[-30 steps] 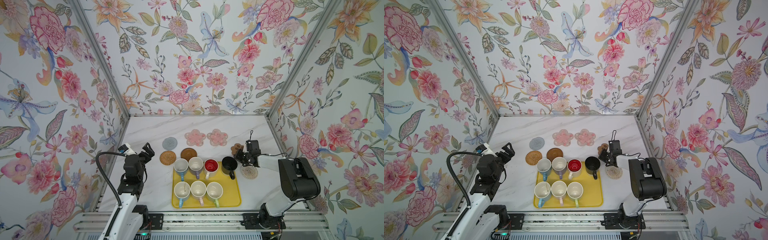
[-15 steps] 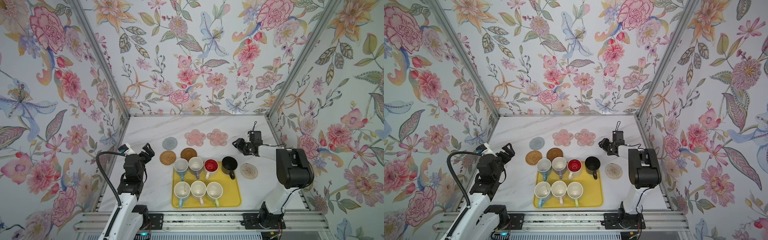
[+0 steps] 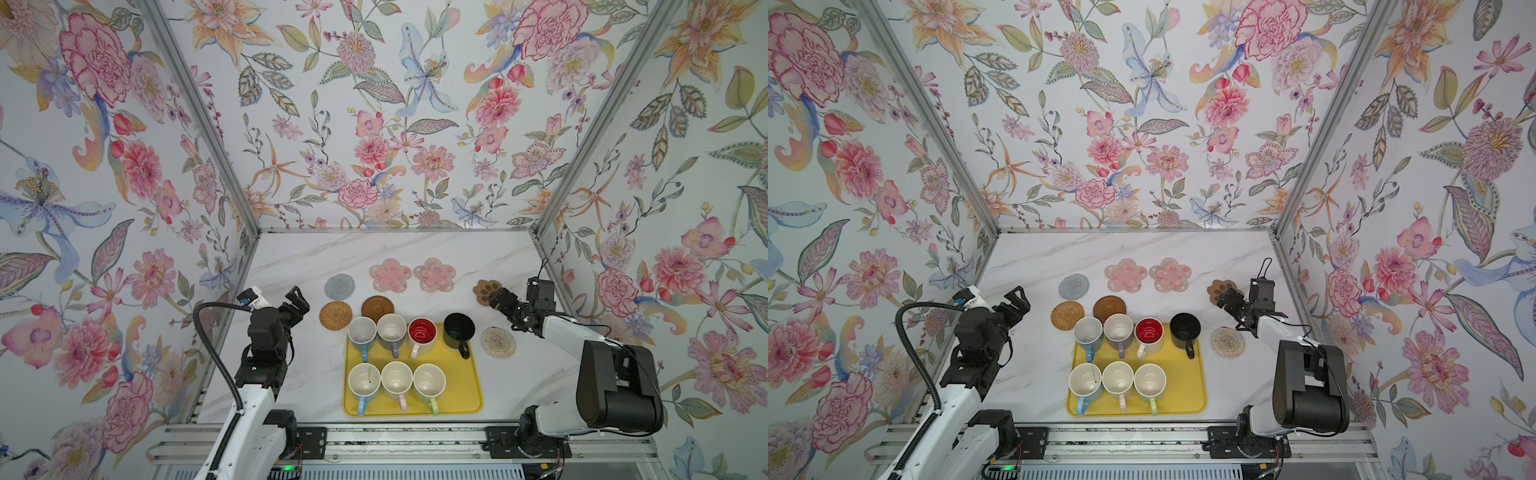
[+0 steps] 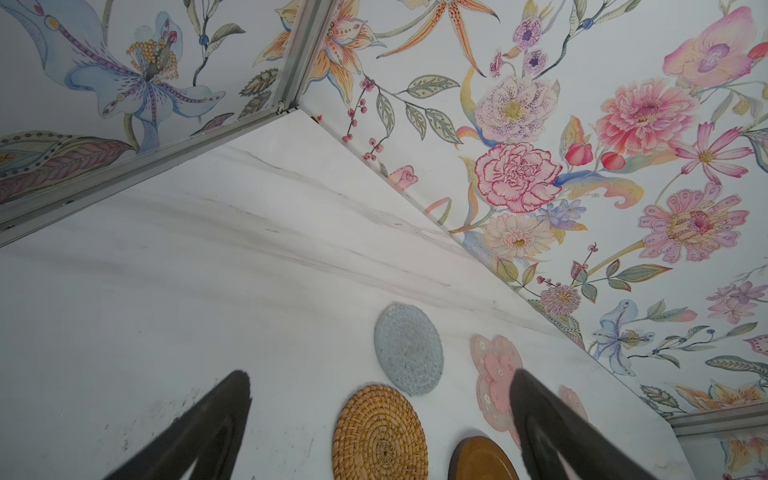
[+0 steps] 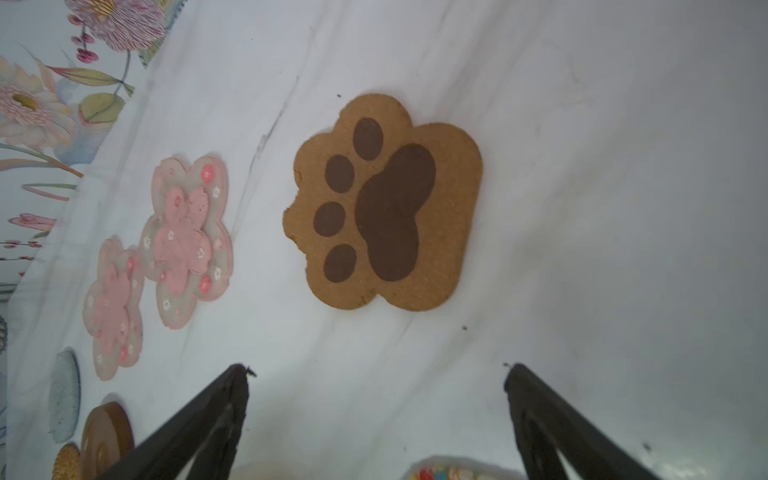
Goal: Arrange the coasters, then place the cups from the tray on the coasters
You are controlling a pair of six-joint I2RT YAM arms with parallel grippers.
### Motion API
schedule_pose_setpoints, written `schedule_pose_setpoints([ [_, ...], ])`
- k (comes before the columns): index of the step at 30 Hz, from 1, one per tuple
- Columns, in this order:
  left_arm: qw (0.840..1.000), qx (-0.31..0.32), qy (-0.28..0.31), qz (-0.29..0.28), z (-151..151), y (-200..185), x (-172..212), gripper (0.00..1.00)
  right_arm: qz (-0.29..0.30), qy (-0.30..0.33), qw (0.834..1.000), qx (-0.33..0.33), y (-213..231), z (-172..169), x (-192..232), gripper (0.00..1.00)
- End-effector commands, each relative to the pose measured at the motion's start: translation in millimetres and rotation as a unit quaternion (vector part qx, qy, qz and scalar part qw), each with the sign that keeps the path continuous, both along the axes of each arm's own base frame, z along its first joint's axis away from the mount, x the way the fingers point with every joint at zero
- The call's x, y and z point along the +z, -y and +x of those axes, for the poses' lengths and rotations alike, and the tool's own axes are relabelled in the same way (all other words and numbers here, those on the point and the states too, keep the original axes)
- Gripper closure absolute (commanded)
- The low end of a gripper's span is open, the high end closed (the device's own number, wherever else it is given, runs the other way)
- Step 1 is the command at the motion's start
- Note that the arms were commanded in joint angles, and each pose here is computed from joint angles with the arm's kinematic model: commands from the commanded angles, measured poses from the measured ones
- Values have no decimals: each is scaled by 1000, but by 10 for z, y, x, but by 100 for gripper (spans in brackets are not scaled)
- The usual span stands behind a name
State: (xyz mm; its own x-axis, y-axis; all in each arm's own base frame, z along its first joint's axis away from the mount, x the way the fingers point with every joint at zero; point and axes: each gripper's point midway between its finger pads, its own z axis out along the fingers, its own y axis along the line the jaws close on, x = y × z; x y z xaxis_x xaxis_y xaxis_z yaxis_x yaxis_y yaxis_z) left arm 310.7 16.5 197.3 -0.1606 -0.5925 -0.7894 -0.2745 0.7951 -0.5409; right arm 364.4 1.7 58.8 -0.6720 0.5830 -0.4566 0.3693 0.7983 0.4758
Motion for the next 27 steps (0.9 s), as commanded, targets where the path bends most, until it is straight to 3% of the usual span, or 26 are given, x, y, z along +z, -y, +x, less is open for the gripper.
schedule_pose_setpoints([
  [1, 1000, 10, 24, 2, 29, -42, 194, 1, 0, -2, 1000, 3, 12, 1, -5, 1],
  [27, 1000, 17, 23, 5, -25, -70, 194, 1, 28, -9, 1000, 2, -43, 394, -253, 1],
])
